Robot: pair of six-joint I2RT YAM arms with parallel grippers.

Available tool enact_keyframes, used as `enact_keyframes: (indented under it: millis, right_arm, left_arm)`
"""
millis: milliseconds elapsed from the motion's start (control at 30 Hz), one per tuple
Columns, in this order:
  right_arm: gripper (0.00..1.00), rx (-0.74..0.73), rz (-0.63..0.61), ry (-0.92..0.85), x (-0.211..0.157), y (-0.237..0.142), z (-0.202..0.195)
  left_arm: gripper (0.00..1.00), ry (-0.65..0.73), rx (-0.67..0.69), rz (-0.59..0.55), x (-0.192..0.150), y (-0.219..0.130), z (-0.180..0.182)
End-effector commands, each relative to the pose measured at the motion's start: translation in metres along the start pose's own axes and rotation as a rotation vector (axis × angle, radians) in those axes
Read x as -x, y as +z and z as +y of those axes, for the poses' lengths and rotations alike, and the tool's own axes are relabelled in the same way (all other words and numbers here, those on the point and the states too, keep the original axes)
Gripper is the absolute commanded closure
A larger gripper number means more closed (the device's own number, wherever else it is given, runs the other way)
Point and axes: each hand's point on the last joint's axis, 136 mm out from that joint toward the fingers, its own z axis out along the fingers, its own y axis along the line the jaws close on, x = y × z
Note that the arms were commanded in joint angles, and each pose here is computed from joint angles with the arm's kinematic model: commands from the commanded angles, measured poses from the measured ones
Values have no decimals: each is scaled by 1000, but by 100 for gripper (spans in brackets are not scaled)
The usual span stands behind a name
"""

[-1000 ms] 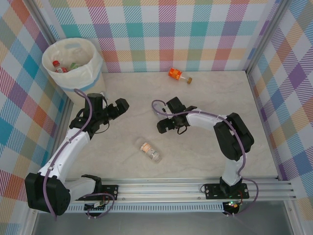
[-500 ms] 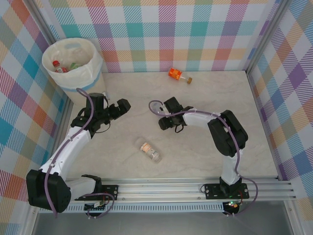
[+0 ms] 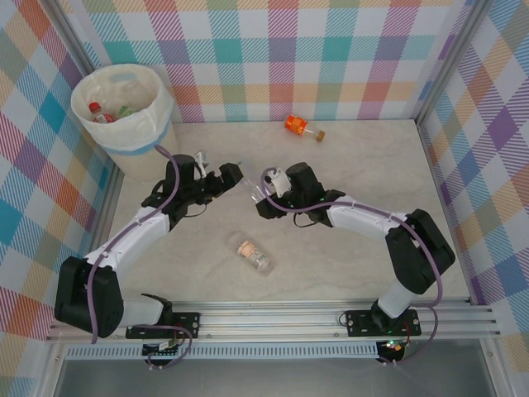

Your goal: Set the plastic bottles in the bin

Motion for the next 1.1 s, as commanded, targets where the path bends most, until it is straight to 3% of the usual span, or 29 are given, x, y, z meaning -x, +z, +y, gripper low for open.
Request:
enact_keyframes:
  millis: [0, 100, 367, 567, 800, 933, 1067]
  right_arm:
    - [48, 230, -74, -15, 22, -10, 46]
    - [48, 312, -95, -11, 32, -15, 62]
    - [44, 373, -108, -25, 45, -18, 74]
    - [19, 262, -130, -77, 49, -22, 58]
    - [8, 3, -213, -64, 74, -49, -7]
    - [4, -139, -225, -25, 84, -60, -51]
    - [1, -291, -153, 25, 84, -57, -112]
  left_arm:
    - [0, 3, -63, -12, 2, 12, -13]
    - [1, 13, -94, -19, 4, 18, -20]
    - [29, 12, -179, 49, 0, 30, -36]
    - [41, 17, -131, -27, 28, 21, -36]
    - [45, 86, 16, -193, 85, -23, -30]
    - [46, 174, 153, -344, 124, -65, -32]
    - [45, 317, 353, -528, 165, -125, -44]
